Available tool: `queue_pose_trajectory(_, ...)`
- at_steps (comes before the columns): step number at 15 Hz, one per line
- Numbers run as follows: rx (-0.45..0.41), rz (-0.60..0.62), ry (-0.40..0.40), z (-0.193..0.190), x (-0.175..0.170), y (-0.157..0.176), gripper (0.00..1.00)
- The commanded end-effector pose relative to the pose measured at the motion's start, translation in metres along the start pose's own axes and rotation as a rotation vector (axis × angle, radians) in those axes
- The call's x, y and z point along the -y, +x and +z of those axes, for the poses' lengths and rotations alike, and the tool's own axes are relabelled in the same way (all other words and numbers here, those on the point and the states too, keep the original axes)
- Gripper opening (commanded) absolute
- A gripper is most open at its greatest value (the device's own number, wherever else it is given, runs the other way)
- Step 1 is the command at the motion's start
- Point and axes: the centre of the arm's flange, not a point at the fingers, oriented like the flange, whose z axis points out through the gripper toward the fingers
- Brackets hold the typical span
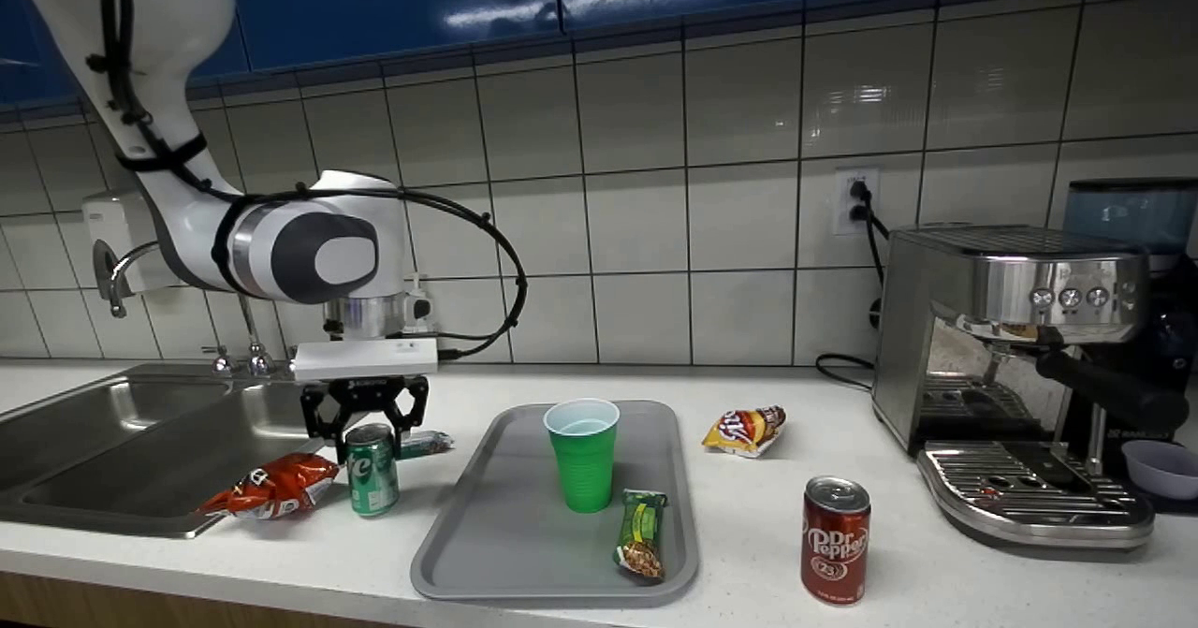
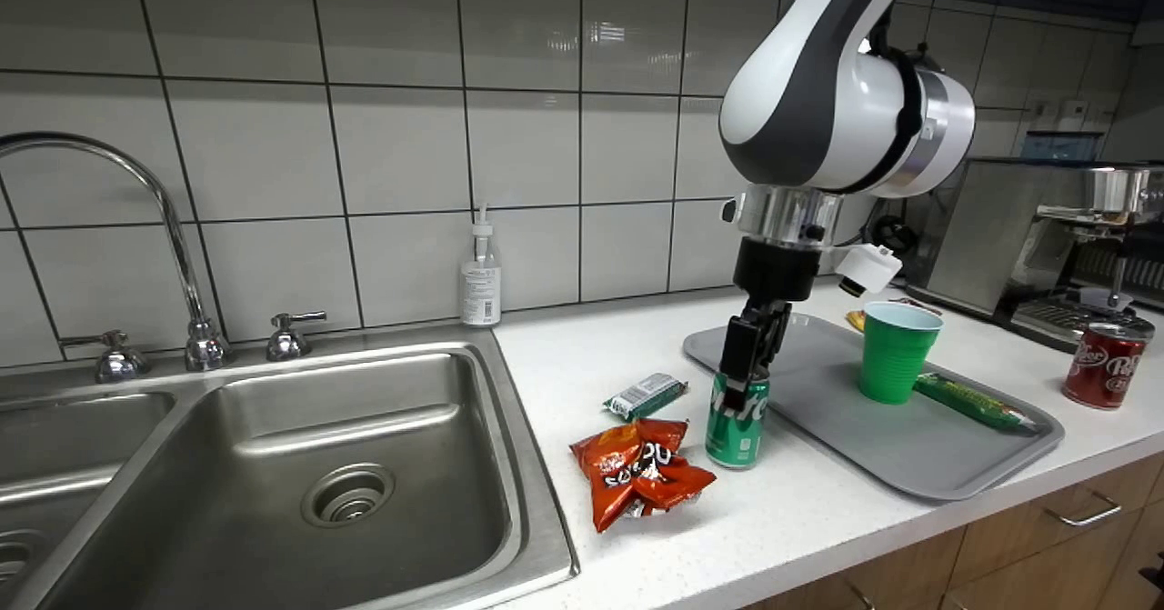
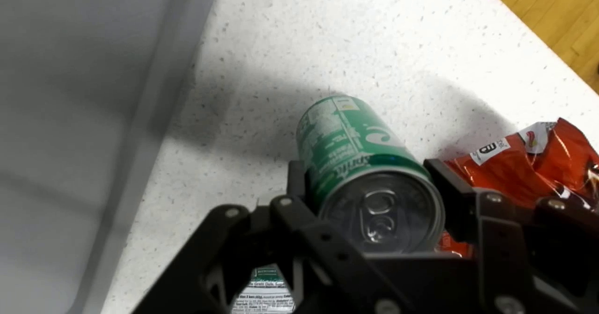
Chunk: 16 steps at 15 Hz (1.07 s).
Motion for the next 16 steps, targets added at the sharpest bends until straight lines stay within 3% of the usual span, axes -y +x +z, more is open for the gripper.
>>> queue_pose_trajectory(1, -0.044, -0.024, -0.03, -0.031, 0.002, 0.001, 0.4)
queue_pose_trajectory(16, -0.113, 0.108, -0.111, -0.086, -0.046, -0.026, 0.4)
